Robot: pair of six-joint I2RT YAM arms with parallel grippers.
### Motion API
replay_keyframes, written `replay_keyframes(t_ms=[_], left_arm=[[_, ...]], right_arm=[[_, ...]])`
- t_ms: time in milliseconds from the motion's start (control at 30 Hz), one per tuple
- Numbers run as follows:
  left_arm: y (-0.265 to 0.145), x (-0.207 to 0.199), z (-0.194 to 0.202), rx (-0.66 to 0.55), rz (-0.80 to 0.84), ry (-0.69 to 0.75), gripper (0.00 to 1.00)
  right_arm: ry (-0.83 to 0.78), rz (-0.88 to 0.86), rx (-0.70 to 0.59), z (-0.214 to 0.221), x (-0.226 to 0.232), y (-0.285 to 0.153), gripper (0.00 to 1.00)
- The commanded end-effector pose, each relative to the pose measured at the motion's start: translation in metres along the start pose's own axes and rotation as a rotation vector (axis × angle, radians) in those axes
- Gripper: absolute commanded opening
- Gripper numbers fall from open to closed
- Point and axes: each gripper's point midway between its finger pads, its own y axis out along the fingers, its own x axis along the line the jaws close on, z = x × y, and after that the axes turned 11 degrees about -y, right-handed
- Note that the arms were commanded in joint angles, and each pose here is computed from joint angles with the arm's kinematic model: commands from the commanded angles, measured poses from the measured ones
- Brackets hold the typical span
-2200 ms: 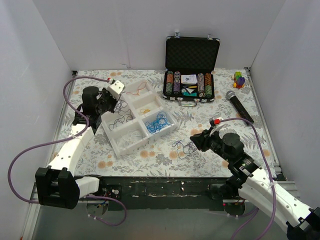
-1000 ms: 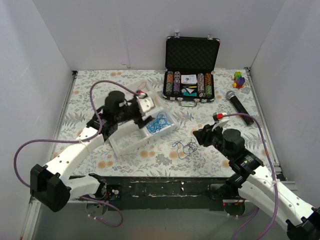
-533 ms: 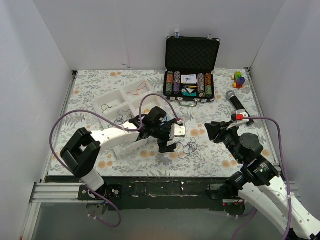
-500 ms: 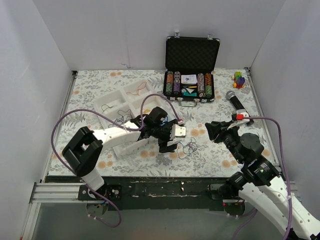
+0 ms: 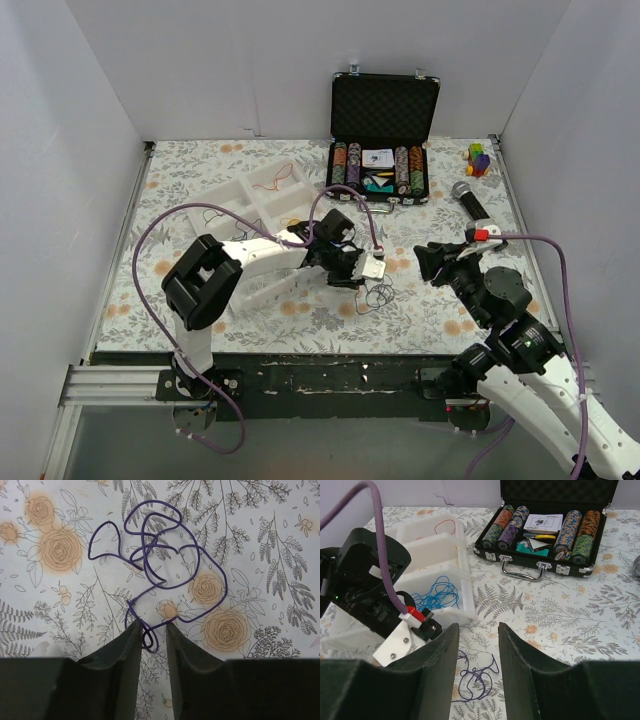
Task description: Untangle the cables
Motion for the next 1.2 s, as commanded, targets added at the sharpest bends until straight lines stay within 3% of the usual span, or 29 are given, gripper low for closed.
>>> replay_keyframes(t_ms=[0, 133, 200, 333, 567, 733, 900, 1167], left_arm=[[-0.001, -0.008, -0.005, 0.02, 0.062, 0.042, 0.15], [-0.004, -0.011, -0.006, 0.035, 0.068, 0.049, 0.0], [-0.01, -0.008, -0.016, 0.027, 0.051, 0.049, 0.0], [-0.047, 0.01, -0.074, -0.066, -0.064, 0.066, 0.0], [-0.184, 0.019, -0.191, -0.338, -0.411, 0.223, 0.0], [-0.267, 0.004, -0.216, -0.412, -0.627, 0.242, 0.0], [-0.347, 0.017, -0.207, -0.455, -0.879, 0.152, 0.0], [-0.389, 0.039, -0.138, -0.339, -1.087, 0.019, 0.0]], right_arm=[[-0.002, 0.02, -0.08, -0.029, -0.005, -0.008, 0.46], [-0.001, 0.023, -0.074, -0.029, -0.006, -0.01, 0.46], [0.001, 0.025, -0.076, -0.03, -0.006, -0.01, 0.46], [0.0, 0.036, -0.072, -0.031, -0.008, -0.009, 0.46], [-0.005, 0.065, -0.031, -0.023, -0.012, -0.005, 0.46], [-0.011, 0.077, -0.005, -0.013, -0.013, 0.0, 0.46], [-0.004, 0.066, 0.008, -0.006, -0.01, 0.005, 0.46], [-0.008, 0.071, 0.041, 0.001, -0.01, 0.009, 0.45]])
